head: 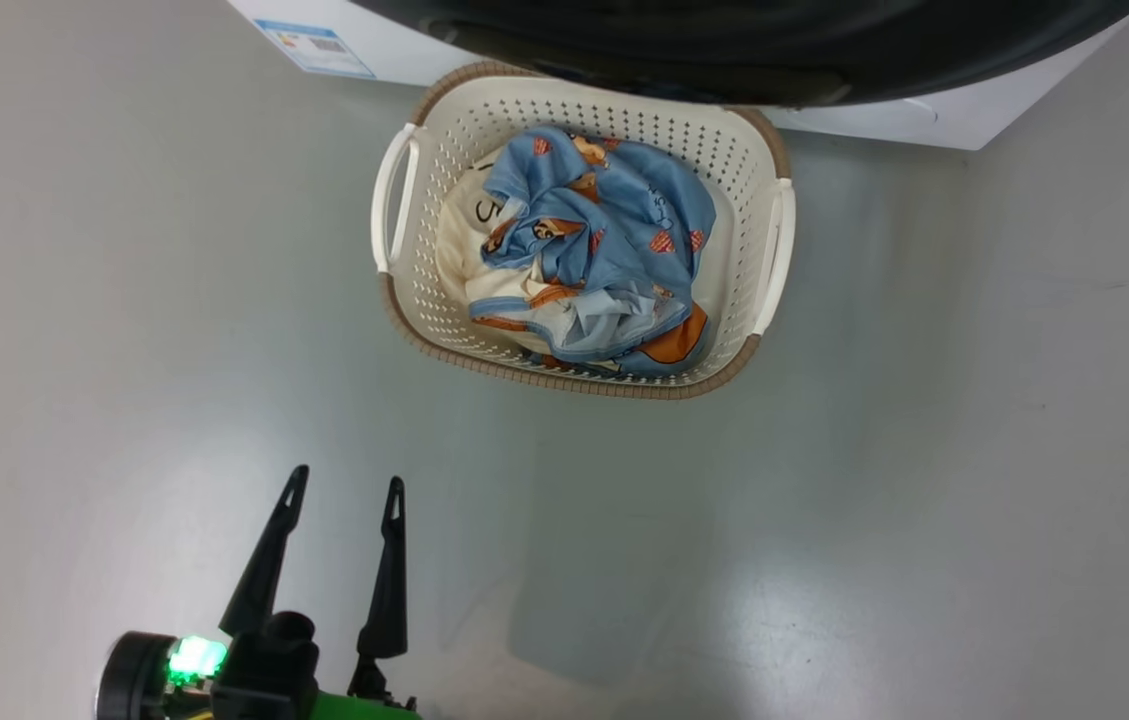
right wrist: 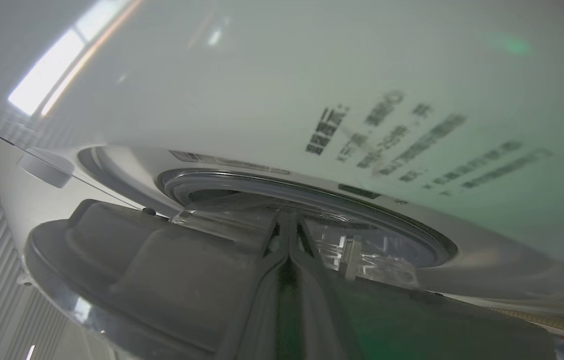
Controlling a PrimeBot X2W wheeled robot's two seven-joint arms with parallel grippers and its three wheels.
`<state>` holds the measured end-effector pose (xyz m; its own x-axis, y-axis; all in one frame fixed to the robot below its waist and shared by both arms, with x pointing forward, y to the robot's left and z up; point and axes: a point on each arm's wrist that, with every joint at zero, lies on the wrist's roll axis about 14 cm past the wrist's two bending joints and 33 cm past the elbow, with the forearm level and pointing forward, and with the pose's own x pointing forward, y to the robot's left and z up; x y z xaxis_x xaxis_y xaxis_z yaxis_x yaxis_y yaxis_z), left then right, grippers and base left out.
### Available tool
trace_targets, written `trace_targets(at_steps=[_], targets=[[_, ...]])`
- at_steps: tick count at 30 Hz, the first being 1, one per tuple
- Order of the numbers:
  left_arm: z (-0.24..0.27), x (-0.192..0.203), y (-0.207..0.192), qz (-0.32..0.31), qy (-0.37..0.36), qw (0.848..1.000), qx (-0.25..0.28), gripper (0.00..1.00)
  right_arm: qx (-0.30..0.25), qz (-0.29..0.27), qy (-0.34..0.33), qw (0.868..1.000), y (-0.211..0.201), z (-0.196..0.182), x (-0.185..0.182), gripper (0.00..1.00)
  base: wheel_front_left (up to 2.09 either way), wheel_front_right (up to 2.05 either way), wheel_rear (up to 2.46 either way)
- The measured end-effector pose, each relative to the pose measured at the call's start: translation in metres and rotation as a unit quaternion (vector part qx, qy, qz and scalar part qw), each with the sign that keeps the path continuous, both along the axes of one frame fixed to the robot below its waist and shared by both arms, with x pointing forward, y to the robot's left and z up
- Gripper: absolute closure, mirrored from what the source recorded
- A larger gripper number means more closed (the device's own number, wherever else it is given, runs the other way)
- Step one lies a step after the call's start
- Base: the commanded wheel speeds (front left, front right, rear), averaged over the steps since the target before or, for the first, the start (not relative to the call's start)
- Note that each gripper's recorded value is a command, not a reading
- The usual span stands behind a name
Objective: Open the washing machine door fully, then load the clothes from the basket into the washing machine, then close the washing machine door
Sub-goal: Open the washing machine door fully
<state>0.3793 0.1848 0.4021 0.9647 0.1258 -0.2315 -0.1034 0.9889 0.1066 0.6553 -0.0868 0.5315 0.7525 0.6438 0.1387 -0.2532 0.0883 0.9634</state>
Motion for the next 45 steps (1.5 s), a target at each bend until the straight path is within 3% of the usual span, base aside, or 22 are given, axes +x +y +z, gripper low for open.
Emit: trace_targets(at_steps=[15,26,45], targets=[[0.025,0.021,-0.003,-0.017,-0.049,0.999,-0.002,0.0,-0.036,0.092,0.002,0.995,0.037,0.008,-0.041,1.0,0.0,0.0,0.0],[0.062,0.023,-0.005,-0.02,-0.105,0.994,-0.018,0.0,-0.08,0.192,0.007,0.978,0.074,0.008,-0.116,1.0,0.0,0.0,0.0],[0.118,0.006,-0.002,-0.021,-0.182,0.982,-0.041,0.0,-0.063,0.284,0.002,0.957,0.134,0.029,-0.216,1.0,0.0,0.0,0.0]])
